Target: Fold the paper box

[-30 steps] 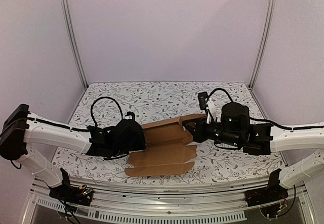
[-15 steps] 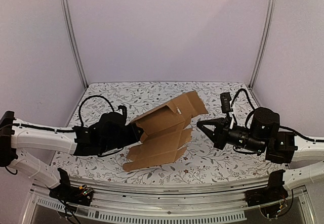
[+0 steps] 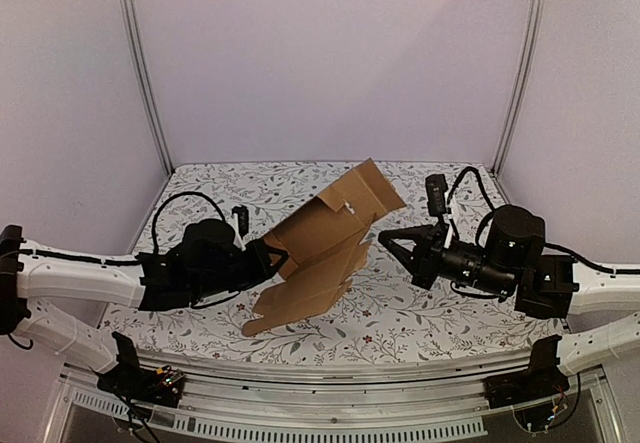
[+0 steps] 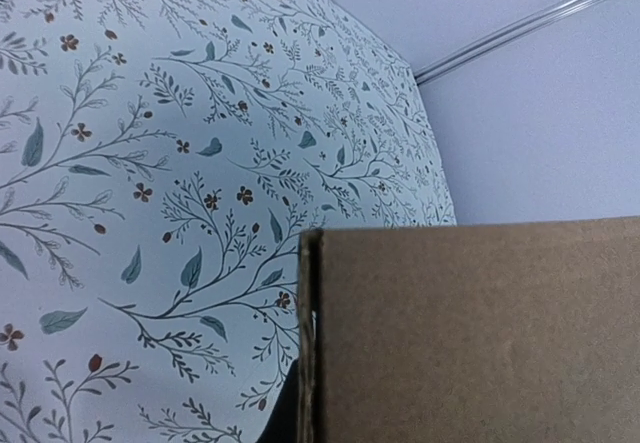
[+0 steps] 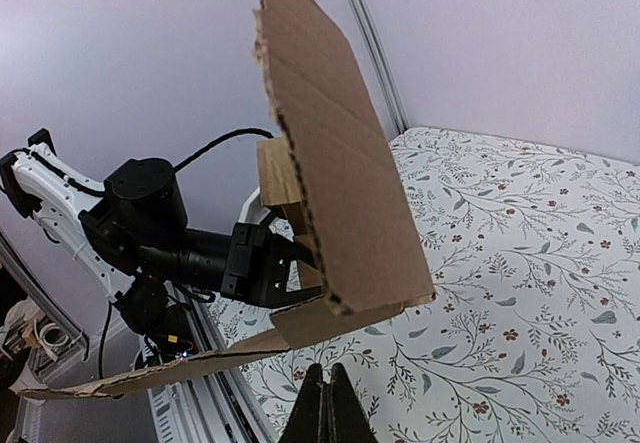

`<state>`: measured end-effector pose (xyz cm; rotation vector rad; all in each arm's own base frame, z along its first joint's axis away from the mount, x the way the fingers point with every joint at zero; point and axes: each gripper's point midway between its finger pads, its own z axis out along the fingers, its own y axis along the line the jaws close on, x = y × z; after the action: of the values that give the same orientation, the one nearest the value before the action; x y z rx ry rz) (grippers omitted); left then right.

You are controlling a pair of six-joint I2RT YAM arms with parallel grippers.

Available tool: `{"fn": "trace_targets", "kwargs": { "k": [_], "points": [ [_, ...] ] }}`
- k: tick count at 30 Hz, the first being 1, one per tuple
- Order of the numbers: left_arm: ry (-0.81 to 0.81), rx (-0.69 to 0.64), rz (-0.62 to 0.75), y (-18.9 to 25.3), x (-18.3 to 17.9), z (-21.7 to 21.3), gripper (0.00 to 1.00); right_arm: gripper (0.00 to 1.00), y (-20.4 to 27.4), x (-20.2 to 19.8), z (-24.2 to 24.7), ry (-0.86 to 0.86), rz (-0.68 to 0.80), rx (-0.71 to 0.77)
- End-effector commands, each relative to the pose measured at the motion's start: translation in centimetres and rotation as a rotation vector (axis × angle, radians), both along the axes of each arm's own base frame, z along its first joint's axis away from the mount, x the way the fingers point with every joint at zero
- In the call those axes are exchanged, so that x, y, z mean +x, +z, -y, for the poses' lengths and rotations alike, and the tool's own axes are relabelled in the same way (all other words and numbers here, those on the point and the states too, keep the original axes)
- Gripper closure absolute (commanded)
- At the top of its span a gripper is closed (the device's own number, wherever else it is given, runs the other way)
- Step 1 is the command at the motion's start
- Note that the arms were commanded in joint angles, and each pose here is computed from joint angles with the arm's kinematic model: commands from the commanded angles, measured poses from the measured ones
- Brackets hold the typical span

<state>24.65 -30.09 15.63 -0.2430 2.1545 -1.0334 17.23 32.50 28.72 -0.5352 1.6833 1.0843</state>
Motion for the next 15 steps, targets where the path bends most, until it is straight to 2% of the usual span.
{"fn": "trace_targets", "kwargs": {
  "k": [1,15],
  "points": [
    [-0.019,-0.052,0.019,1.2,-0.1,0.0,1.0,1.0,2.4,0.3,-1.1,0.003,0.046,0.04],
    [-0.055,-0.065,0.039,1.8,-0.5,0.3,1.0,1.0,3.5,0.7,-3.8,0.049,0.065,0.043]
  ]
}}
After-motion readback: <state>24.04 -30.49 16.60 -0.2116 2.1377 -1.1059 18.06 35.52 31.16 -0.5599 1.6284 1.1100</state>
